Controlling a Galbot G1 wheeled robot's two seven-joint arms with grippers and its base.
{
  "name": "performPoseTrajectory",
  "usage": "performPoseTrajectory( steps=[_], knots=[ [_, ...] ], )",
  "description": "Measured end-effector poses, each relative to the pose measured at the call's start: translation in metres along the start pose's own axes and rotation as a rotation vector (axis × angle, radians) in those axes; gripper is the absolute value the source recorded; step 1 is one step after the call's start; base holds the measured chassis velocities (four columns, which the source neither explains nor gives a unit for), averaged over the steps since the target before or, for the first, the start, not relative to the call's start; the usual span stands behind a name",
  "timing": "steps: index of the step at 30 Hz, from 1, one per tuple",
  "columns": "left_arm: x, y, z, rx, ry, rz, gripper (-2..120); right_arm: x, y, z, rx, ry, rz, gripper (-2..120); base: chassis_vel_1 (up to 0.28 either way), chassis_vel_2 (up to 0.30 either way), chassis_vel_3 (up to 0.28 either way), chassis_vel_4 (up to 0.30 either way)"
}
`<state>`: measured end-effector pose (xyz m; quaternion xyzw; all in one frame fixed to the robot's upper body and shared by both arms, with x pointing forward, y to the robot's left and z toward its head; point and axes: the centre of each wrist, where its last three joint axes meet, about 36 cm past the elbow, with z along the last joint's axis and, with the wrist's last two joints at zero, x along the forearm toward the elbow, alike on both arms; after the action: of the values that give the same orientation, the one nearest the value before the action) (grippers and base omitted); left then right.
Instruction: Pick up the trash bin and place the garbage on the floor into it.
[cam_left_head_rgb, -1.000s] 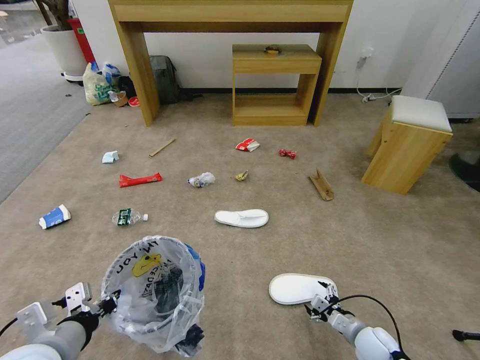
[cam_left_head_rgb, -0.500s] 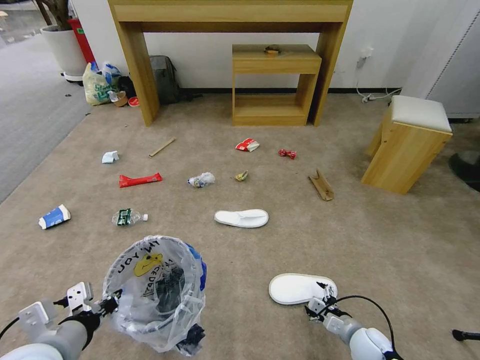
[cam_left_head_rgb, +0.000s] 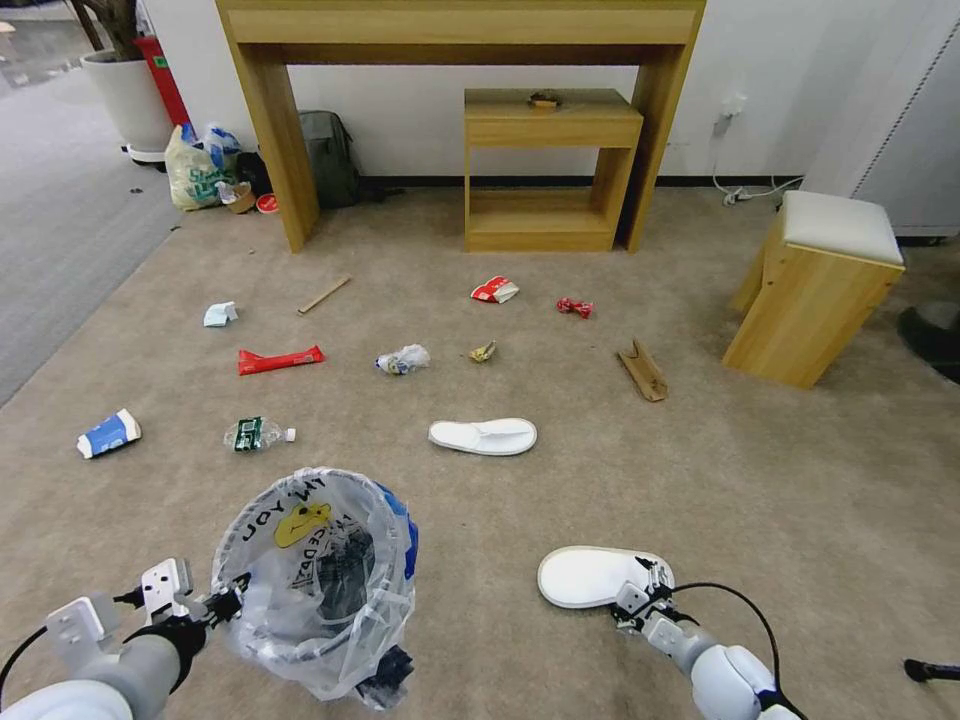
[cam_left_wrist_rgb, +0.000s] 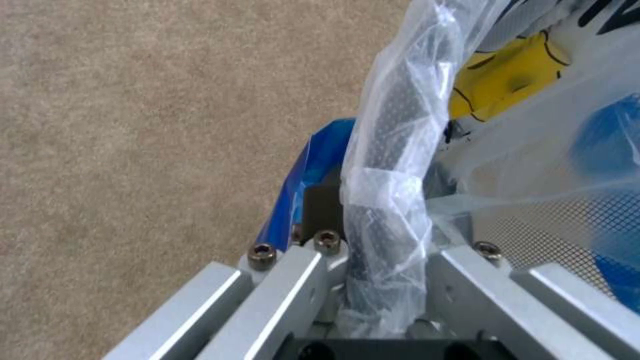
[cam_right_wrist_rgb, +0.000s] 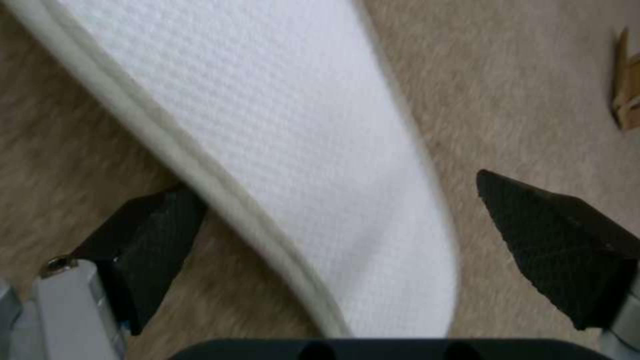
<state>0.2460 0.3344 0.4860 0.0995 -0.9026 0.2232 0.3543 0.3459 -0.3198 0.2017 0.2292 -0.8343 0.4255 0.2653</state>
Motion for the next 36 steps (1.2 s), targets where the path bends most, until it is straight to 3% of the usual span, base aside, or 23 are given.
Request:
performPoseTrajectory(
  steps=[14, 17, 21, 24, 31, 32, 35, 36],
  knots=[
    [0.0008, -0.0011, 0.0021, -0.009, -0.001, 0.009, 0, -0.009, 0.0022, -0.0031, 0.007, -0.018, 0.031, 96, 0.0, 0.0, 0.0, 0.0],
    [0.0008, -0.002, 0.0008, -0.012, -0.005, 0.012, 0, -0.0087, 0.0016, -0.0022, -0.004, -0.018, 0.034, 82, 0.0, 0.0, 0.0, 0.0],
    [0.0007, -0.0031, -0.0002, -0.014, -0.009, 0.016, 0, -0.0074, 0.0032, -0.0007, -0.02, -0.017, 0.03, 74, 0.0, 0.0, 0.0, 0.0],
    [0.0013, -0.0045, -0.0006, -0.016, -0.011, 0.02, 0, -0.0054, 0.0045, 0.0009, -0.04, -0.012, 0.026, 57, 0.0, 0.0, 0.0, 0.0],
    [0.0025, -0.0056, -0.0011, -0.02, -0.013, 0.023, 0, -0.0032, 0.006, 0.0011, -0.066, -0.008, 0.033, 37, 0.0, 0.0, 0.0, 0.0],
    [0.0029, -0.0061, -0.0014, -0.021, -0.015, 0.023, 0, -0.0024, 0.0058, 0.0013, -0.07, -0.008, 0.036, 28, 0.0, 0.0, 0.0, 0.0],
    [0.0031, -0.0064, -0.0015, -0.022, -0.016, 0.023, 0, -0.0011, 0.0052, 0.0022, -0.074, -0.007, 0.04, 23, 0.0, 0.0, 0.0, 0.0],
    [0.0033, -0.007, -0.0016, -0.024, -0.017, 0.023, 0, 0.0004, 0.0042, 0.0028, -0.08, -0.008, 0.047, 14, 0.0, 0.0, 0.0, 0.0]
  ],
)
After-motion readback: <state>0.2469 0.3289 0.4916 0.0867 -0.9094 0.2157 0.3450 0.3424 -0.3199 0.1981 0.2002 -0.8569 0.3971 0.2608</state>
